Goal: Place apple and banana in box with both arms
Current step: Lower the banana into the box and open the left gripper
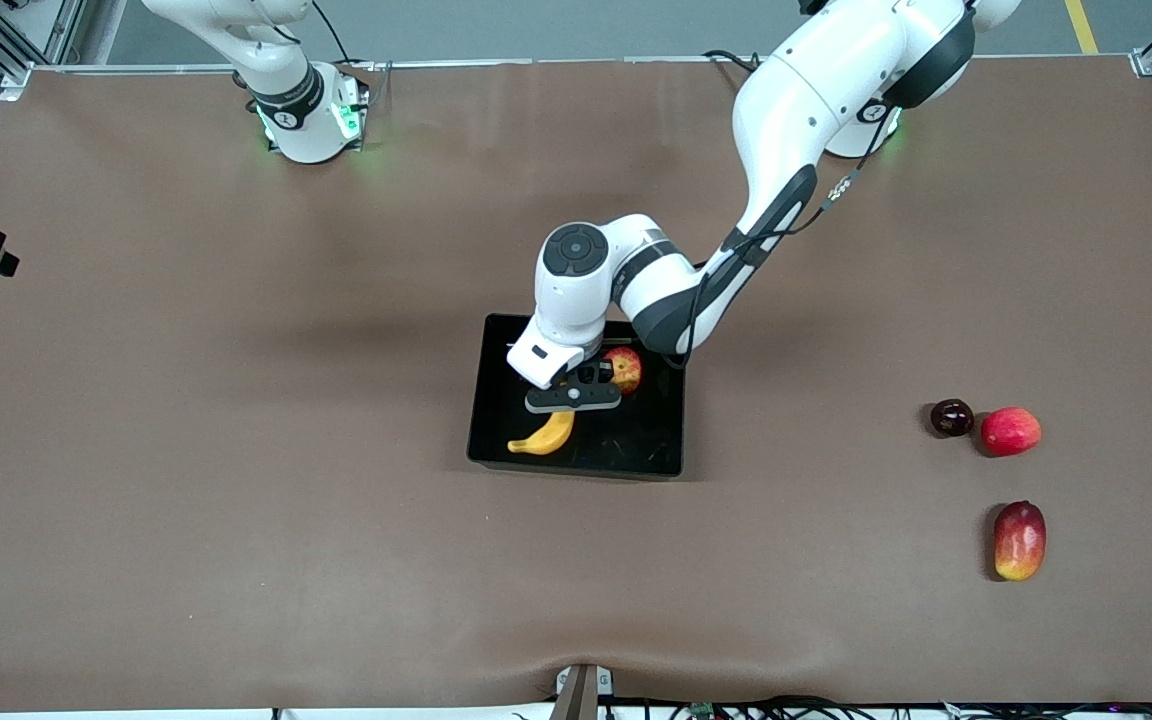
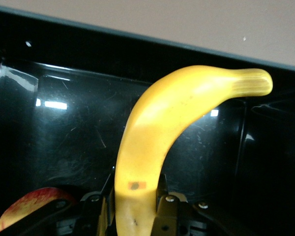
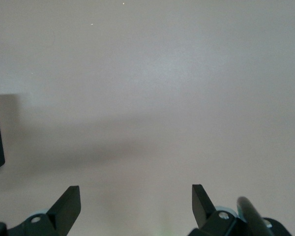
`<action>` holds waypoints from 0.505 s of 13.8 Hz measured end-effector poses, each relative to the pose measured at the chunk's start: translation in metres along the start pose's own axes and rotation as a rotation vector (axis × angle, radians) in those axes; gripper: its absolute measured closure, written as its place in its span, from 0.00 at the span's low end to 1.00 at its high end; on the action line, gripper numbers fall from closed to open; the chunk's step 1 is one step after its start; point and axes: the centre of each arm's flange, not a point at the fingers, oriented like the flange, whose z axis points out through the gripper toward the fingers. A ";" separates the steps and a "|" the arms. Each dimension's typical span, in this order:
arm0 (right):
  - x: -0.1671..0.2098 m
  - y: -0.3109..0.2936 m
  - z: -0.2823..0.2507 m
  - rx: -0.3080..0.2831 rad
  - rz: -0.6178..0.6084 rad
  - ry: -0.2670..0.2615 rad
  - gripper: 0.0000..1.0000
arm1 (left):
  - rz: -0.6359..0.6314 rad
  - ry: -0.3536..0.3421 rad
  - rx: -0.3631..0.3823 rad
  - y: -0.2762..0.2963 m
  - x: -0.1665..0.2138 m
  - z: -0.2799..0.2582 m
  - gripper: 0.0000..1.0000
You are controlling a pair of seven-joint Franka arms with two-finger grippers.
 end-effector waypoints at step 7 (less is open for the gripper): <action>0.000 0.000 0.000 0.000 -0.001 0.001 0.00 | -0.004 -0.026 -0.026 -0.006 -0.011 0.051 0.65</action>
